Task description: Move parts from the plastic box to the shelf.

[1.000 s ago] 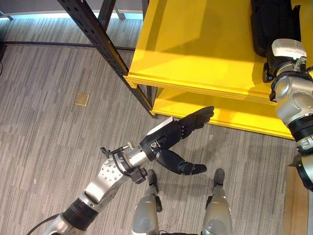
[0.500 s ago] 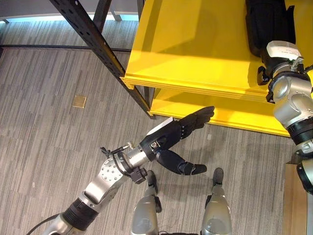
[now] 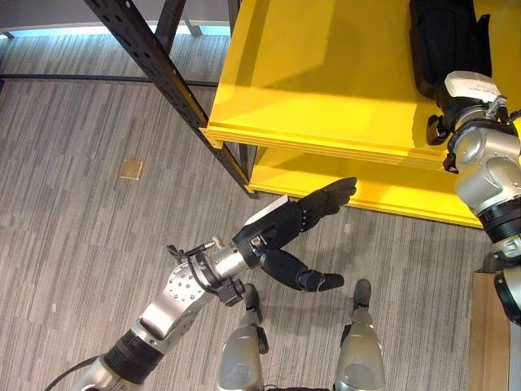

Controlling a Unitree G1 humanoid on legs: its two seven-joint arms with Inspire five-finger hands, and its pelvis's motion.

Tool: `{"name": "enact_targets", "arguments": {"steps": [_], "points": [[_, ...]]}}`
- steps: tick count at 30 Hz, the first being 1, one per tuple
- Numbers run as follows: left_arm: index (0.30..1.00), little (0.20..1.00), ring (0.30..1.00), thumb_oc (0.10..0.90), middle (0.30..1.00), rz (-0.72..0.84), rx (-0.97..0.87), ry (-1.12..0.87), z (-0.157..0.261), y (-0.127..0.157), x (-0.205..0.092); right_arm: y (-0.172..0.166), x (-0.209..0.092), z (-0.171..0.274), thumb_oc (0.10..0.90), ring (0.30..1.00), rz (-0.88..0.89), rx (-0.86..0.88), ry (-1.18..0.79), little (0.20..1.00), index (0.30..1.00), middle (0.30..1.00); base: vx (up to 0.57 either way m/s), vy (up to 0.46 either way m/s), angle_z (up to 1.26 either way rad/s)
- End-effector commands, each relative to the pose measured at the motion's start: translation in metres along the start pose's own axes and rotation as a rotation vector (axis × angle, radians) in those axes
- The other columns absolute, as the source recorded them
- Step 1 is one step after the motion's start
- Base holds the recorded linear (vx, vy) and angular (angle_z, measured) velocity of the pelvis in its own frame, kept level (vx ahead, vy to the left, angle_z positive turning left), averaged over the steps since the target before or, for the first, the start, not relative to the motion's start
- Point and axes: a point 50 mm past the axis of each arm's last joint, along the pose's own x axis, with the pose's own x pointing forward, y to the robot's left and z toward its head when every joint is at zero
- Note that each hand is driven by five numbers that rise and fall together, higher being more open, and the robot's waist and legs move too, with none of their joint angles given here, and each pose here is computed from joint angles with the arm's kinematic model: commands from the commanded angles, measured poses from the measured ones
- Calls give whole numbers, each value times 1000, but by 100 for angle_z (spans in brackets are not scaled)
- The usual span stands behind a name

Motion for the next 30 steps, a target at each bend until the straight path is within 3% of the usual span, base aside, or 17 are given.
{"name": "enact_targets", "arguments": {"steps": [1,21,25,30], "points": [[1000,1000,1000,900,1000,-36,131,-219,49,-6,-2,-20,-3,-5,900,1000,-56,-16,16,1000,1000,1000,0,0,0],[1000,1000,1000,900,1000,-20,140,-216,51,-3,-5,-8,-13,4,900,1000,22,12,-45,1000,1000,1000,0,0,0],[1000,1000,1000,900,1000,-22,143,-216,51,-4,-6,-8,-15,7,900,1000,-5,22,-61,1000,1000,1000,0,0,0],[1000,1000,1000,900,1000,-25,139,-218,51,-4,-4,-24,-17,18,900,1000,-215,48,-131,1000,1000,1000,0,0,0]]}}
